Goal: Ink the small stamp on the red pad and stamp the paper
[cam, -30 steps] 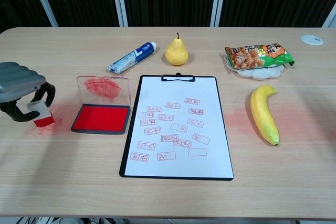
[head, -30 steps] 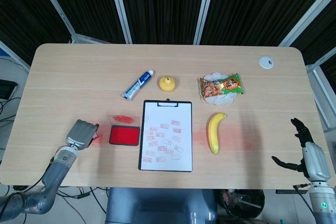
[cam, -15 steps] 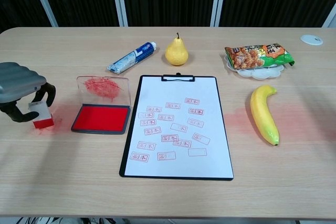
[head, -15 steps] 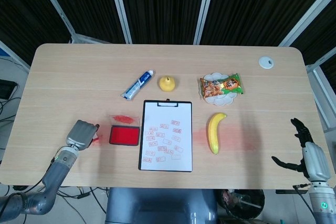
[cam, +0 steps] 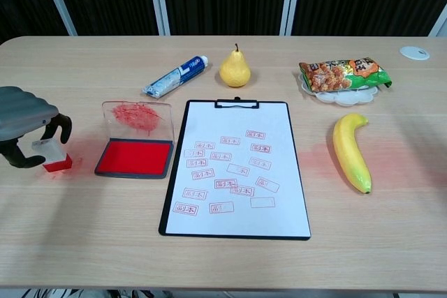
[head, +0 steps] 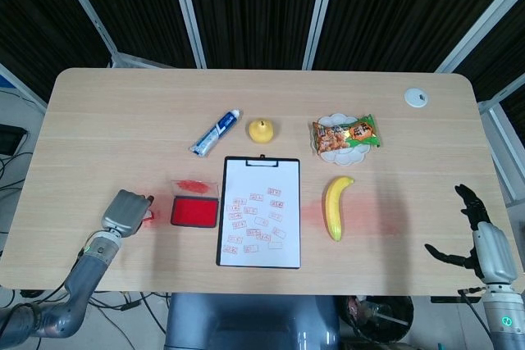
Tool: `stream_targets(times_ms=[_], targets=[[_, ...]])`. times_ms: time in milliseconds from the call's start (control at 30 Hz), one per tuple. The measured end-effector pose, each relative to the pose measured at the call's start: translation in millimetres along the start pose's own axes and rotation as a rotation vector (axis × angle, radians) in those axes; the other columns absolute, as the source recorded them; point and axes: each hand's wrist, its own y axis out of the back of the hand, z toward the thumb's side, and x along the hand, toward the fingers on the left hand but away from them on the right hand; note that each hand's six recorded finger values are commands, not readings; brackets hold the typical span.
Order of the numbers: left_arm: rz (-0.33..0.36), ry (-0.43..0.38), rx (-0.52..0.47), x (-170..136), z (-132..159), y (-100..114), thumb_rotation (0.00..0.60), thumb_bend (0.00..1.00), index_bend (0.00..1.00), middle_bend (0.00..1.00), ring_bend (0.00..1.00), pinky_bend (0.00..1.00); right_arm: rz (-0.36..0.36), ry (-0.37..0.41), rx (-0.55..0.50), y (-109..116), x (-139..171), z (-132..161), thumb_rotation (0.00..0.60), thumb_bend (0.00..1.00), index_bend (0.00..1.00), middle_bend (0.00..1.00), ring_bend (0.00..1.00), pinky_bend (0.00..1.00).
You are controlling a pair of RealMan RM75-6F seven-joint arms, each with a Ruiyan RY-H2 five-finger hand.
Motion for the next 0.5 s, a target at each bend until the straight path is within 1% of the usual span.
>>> stream_targets(times_ms=[133,233,300,367,433,467,500], targets=[[0.011,0.012,-0.008,-1.9,-3.0,2.7,0.600,0.24,0.31,0.43,0.83,0.97,0.001,0.001,0.002,0.0,0.1,0.1,0.600,0.12,0.01,0.00,0.00,0.22],[0.033,0.027,-0.036,-5.7,-7.5,9.0,0.600,0.22,0.30,0.44,0.81,0.97,-0.001,0.003,0.004,0.0,0.3,0.4,0.600,0.12,0.01,0.00,0.00,0.22],[0.060,0.033,-0.060,-9.4,-10.6,15.6,0.600,0.22,0.29,0.42,0.76,0.91,-0.002,0.005,0.006,0.1,0.4,0.5,0.600,0.12,0.01,0.00,0.00,0.22],[0.100,0.034,-0.085,-14.2,-14.2,23.5,0.600,0.22,0.26,0.37,0.66,0.80,-0.002,0.006,0.009,0.0,0.5,0.6,0.600,0.12,0.01,0.00,0.00,0.22],[0.145,0.034,-0.113,-20.0,-18.0,31.5,0.600,0.22,0.17,0.28,0.49,0.60,-0.002,0.008,0.014,-0.3,0.6,0.7,0.600,0.12,0.01,0.00,0.00,0.22],[0.171,0.034,-0.130,-23.7,-20.4,35.6,0.600,0.22,0.14,0.24,0.42,0.53,-0.001,0.010,0.019,-0.5,0.7,0.8,0.600,0.12,0.01,0.00,0.00,0.22],[0.209,0.037,-0.155,-29.5,-24.5,41.2,0.600,0.22,0.10,0.18,0.31,0.42,-0.001,0.012,0.022,-0.6,0.7,1.0,0.600,0.12,0.01,0.00,0.00,0.22]])
